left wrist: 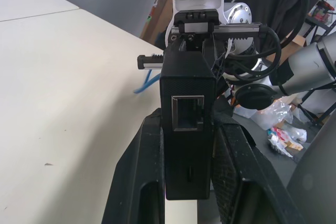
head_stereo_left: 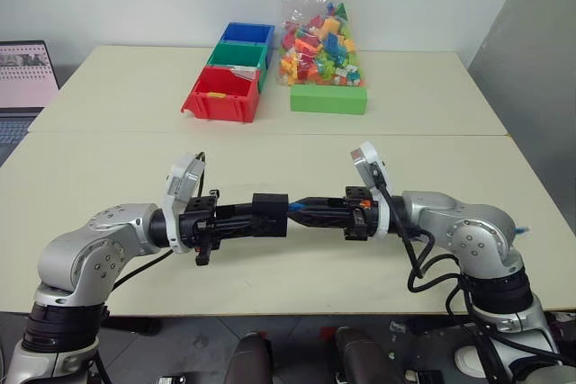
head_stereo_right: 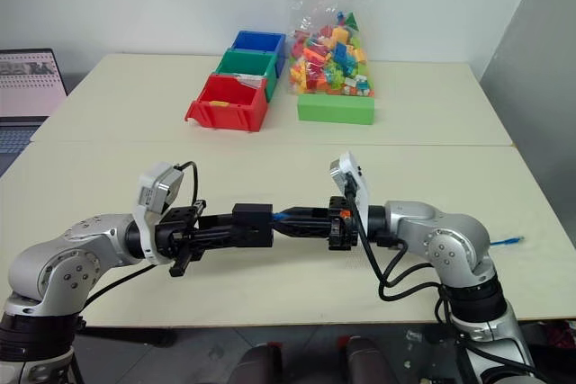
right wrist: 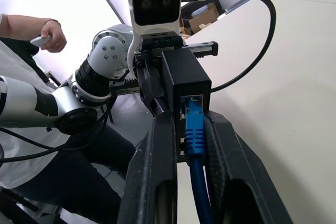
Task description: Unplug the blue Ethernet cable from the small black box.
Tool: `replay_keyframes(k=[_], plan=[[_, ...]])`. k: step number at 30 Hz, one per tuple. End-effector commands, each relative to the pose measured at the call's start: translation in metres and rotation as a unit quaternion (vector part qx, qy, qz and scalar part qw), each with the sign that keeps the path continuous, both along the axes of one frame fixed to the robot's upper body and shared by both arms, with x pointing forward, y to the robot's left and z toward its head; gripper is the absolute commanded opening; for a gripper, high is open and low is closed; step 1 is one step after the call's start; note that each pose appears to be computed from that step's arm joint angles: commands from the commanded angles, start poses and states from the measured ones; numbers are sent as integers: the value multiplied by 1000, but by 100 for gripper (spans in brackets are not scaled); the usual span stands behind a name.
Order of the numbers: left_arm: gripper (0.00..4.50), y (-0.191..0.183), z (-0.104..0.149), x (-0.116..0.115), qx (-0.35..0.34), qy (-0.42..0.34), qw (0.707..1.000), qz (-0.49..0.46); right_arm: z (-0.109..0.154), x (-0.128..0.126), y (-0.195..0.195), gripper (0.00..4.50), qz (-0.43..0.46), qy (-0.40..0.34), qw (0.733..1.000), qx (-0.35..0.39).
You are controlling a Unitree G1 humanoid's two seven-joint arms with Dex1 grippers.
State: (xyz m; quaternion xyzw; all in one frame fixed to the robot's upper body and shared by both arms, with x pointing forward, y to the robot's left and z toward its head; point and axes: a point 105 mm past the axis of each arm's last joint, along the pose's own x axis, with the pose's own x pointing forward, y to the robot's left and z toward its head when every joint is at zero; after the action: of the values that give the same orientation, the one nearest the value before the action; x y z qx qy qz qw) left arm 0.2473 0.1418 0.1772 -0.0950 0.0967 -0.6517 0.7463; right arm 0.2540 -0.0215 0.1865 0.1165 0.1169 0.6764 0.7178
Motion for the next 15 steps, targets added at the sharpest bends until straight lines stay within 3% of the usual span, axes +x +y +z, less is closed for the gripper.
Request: replay_keyframes(k=[1, 6, 9, 11, 15], plan=[[78, -4, 6, -5, 2, -13, 1000, -20, 10, -2, -3, 37, 11, -8, 1000, 9], [78, -4, 5, -6, 2, -11, 1000, -23, 11, -4, -4, 32, 22, -5, 1000, 7], [78, -5, 5, -6, 1, -10, 1000, -23, 13, -6, -3, 3, 30, -3, 999, 14], [78, -5, 6, -6, -1, -10, 1000, -23, 14, -7, -2, 73, 31, 0, 999, 19], [78, -6, 5, -7, -2, -9, 1000, -24, 13, -11, -1, 161, 33, 0, 999, 19]])
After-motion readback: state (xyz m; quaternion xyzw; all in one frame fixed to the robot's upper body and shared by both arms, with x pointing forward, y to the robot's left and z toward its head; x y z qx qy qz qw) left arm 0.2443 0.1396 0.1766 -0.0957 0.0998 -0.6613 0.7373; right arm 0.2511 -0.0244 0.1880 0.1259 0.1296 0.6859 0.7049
